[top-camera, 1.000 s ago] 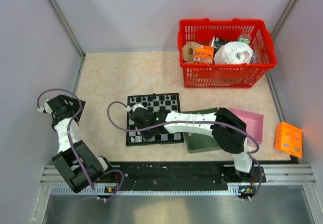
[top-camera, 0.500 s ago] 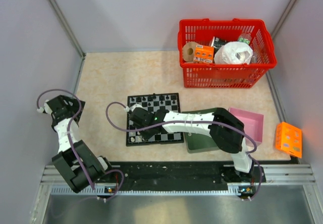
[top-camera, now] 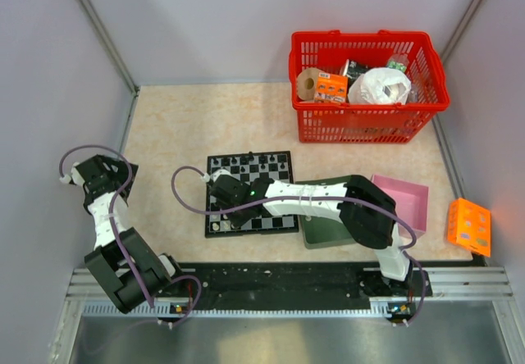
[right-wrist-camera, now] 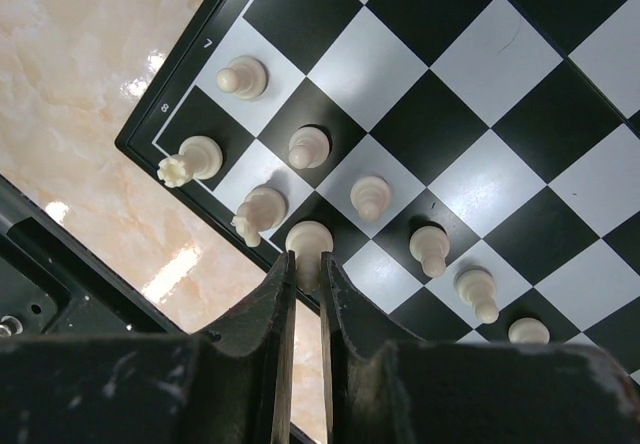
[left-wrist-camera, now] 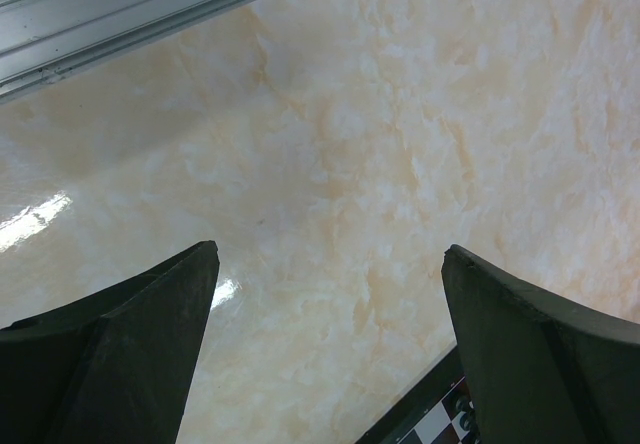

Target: Set up the chess pieces on the board

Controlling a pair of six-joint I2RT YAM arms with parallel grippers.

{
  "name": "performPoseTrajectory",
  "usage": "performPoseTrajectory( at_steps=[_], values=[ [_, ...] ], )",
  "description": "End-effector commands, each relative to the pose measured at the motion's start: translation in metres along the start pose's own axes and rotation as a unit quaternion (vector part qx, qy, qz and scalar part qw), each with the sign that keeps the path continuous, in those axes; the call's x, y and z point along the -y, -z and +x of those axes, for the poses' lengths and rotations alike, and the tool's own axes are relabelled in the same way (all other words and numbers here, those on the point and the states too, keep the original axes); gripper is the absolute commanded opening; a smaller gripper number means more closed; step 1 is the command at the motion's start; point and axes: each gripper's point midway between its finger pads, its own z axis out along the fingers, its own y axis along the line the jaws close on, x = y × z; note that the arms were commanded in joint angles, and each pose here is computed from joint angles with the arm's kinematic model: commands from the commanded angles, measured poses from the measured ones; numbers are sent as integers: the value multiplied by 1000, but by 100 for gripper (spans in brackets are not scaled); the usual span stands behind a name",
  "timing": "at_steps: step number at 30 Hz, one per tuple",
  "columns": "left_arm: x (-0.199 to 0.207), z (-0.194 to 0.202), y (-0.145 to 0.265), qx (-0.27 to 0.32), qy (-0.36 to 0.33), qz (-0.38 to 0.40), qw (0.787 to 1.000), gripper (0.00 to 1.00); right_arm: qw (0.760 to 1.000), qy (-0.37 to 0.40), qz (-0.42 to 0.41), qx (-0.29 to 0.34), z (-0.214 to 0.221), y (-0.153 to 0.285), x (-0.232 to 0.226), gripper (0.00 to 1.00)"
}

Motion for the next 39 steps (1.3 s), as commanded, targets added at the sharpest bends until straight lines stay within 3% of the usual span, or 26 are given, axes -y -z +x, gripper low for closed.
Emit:
performPoseTrajectory(
  at_steps=[1, 14, 34, 39],
  values=[
    [6, -10, 0, 17, -6, 16, 1000, 99, 1000, 10, -2, 27, -18, 13, -8, 11],
    [6, -10, 0, 16, -5, 18, 1000, 99, 1000, 12, 0, 25, -17, 13, -7, 12],
    [6, -8, 0, 15, -5, 20, 1000, 99, 999, 17, -20, 29, -23, 19, -15, 24],
    [6, -9, 2, 16, -5, 19, 1000, 99, 998, 17, -18, 55, -38, 34, -15, 38]
  ],
)
